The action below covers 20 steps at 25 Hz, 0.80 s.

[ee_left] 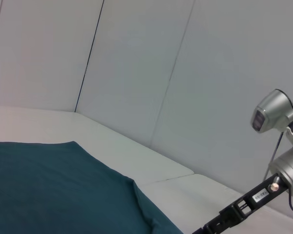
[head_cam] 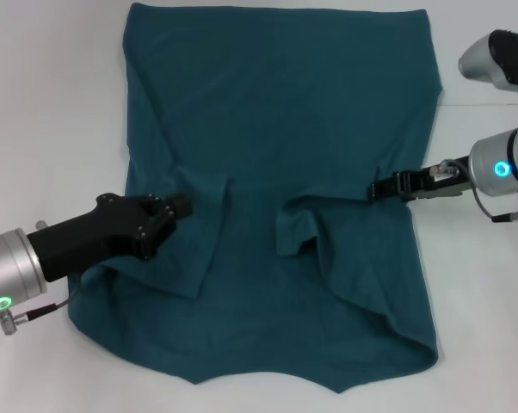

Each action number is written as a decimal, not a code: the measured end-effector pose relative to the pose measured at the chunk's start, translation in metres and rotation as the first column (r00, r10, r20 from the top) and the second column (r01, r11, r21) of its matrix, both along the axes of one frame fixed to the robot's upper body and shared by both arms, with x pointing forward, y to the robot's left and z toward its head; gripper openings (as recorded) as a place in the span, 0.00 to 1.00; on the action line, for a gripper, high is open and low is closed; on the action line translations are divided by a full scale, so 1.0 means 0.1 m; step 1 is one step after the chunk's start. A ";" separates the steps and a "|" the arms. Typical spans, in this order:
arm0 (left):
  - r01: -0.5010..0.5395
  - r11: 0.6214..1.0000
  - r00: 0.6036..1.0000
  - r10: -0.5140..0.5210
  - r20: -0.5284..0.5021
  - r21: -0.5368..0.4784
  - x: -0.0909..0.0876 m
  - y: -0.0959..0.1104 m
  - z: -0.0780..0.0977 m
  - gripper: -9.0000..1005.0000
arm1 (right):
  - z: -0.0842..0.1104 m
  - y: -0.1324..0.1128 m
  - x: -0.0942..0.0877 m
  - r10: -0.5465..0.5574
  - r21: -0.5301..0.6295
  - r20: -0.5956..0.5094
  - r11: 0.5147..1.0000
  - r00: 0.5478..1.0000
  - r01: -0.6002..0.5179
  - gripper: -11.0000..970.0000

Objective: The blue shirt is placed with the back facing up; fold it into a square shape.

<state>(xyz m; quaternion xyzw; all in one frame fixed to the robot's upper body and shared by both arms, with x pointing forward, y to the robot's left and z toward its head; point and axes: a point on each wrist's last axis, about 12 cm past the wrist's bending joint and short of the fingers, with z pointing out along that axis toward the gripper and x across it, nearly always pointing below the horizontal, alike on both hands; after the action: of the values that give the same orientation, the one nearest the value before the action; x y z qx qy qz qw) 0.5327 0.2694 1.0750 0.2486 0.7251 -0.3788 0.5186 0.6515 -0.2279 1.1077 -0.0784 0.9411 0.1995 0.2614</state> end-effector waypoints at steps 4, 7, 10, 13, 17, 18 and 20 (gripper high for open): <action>0.001 1.000 1.000 -0.001 -0.007 -0.005 -0.01 -0.01 -0.02 0.08 | -0.04 0.11 -0.01 0.027 0.020 0.015 0.999 1.000 -0.027 0.70; 0.000 1.000 1.000 0.000 -0.008 -0.006 -0.01 -0.01 -0.02 0.08 | -0.03 0.14 0.00 0.035 0.027 0.022 0.999 0.999 -0.036 0.70; 0.001 1.000 1.000 -0.001 -0.009 -0.007 -0.01 -0.01 -0.02 0.08 | -0.01 0.16 0.02 0.036 0.027 0.031 0.999 0.999 -0.037 0.69; -0.001 1.000 1.000 0.001 -0.010 -0.010 -0.01 -0.01 -0.02 0.08 | 0.00 0.16 0.03 0.031 0.024 0.043 0.999 0.999 -0.032 0.69; -0.003 1.000 1.000 0.003 -0.011 -0.011 -0.01 -0.01 -0.03 0.08 | -0.01 0.18 0.05 0.026 0.018 0.051 0.999 0.998 -0.027 0.69; -0.003 1.000 1.000 0.003 -0.010 -0.012 -0.01 -0.01 -0.03 0.08 | -0.02 0.19 0.06 0.028 0.016 0.050 0.999 0.998 -0.029 0.69; -0.003 1.000 1.000 0.003 -0.010 -0.013 -0.01 -0.01 -0.02 0.08 | -0.03 0.20 0.06 0.029 0.016 0.050 0.999 0.998 -0.030 0.69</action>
<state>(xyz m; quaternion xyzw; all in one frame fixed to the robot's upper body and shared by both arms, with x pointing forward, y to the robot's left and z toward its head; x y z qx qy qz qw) 0.5321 0.2686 1.0727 0.2425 0.7256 -0.3838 0.5172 0.6580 -0.2076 1.1045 -0.0951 0.9314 0.2089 0.2824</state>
